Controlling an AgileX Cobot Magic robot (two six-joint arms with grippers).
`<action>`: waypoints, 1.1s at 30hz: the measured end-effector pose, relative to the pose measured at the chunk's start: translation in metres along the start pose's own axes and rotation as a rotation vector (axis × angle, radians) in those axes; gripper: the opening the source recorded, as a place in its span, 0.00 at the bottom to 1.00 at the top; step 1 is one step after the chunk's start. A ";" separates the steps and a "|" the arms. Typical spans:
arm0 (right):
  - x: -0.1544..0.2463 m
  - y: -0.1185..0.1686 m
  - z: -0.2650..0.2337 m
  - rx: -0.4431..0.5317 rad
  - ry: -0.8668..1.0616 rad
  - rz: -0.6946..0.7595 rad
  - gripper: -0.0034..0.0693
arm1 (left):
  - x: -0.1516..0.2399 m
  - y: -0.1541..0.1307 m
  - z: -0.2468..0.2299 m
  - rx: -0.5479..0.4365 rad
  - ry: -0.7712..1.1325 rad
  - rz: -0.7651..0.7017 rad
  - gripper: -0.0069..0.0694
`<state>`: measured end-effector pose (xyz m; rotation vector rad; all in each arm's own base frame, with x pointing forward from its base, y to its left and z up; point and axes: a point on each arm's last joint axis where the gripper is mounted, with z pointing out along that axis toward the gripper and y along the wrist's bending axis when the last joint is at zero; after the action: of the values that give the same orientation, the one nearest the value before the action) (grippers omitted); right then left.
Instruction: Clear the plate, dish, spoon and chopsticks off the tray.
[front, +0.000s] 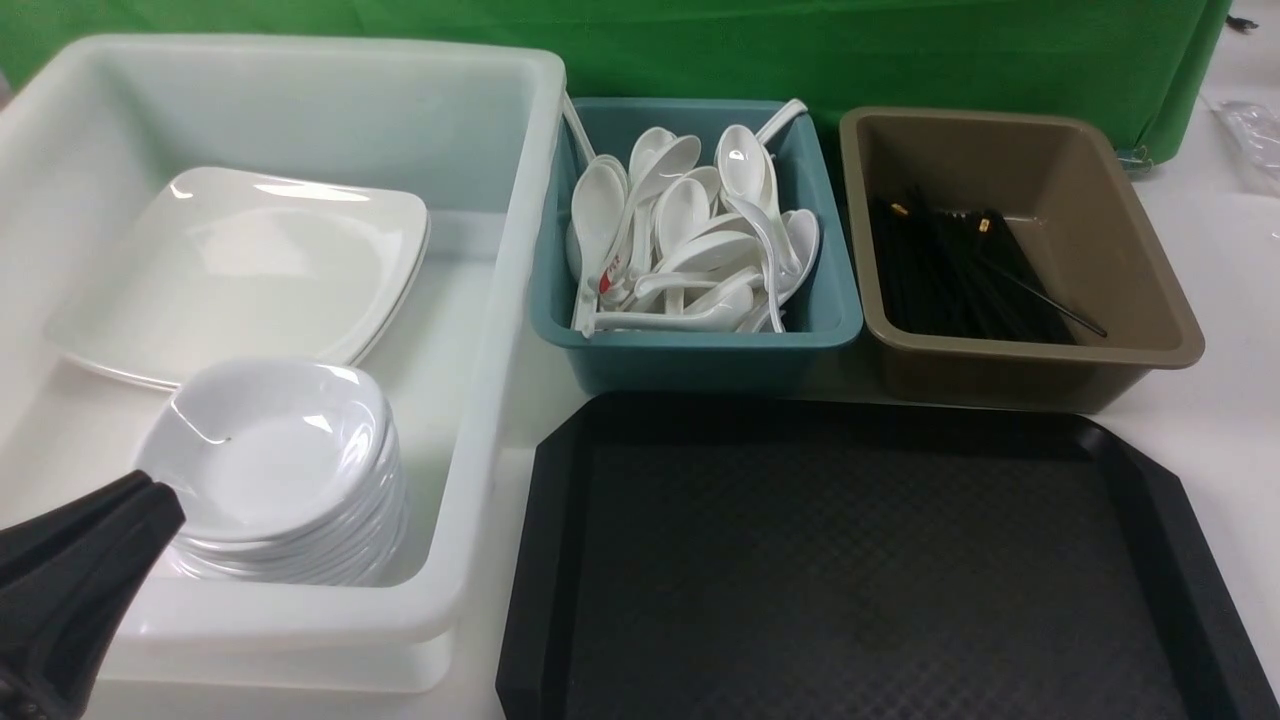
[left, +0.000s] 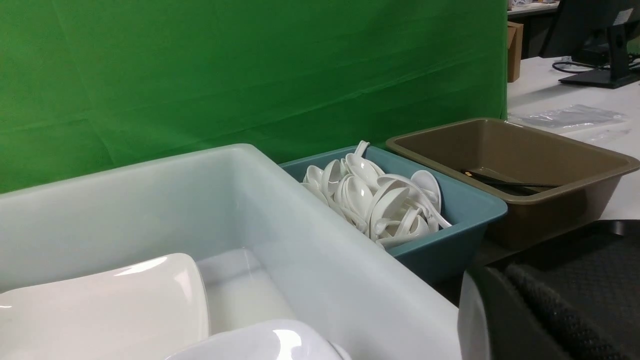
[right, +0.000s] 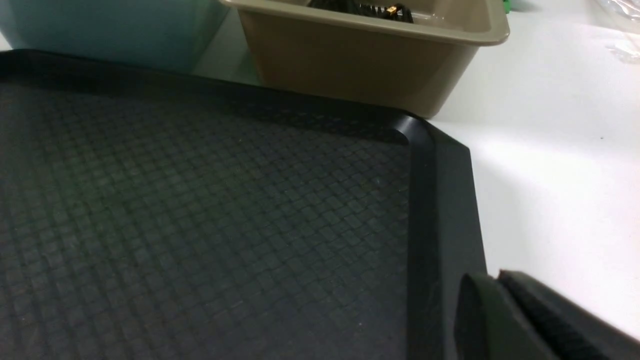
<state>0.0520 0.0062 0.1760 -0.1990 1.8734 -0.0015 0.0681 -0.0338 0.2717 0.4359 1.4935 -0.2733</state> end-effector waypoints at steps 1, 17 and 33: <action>0.000 0.000 0.000 0.000 0.000 0.000 0.15 | 0.000 0.000 0.000 0.000 0.000 0.000 0.11; 0.000 0.000 0.000 0.000 0.000 0.001 0.17 | 0.000 0.000 0.000 0.000 0.000 0.001 0.11; 0.000 0.000 0.000 0.000 0.000 0.001 0.18 | 0.047 0.015 -0.023 -0.341 -0.156 -0.057 0.11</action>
<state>0.0520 0.0062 0.1760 -0.1982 1.8735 -0.0011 0.0573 -0.0057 0.2261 0.0966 1.3673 -0.0917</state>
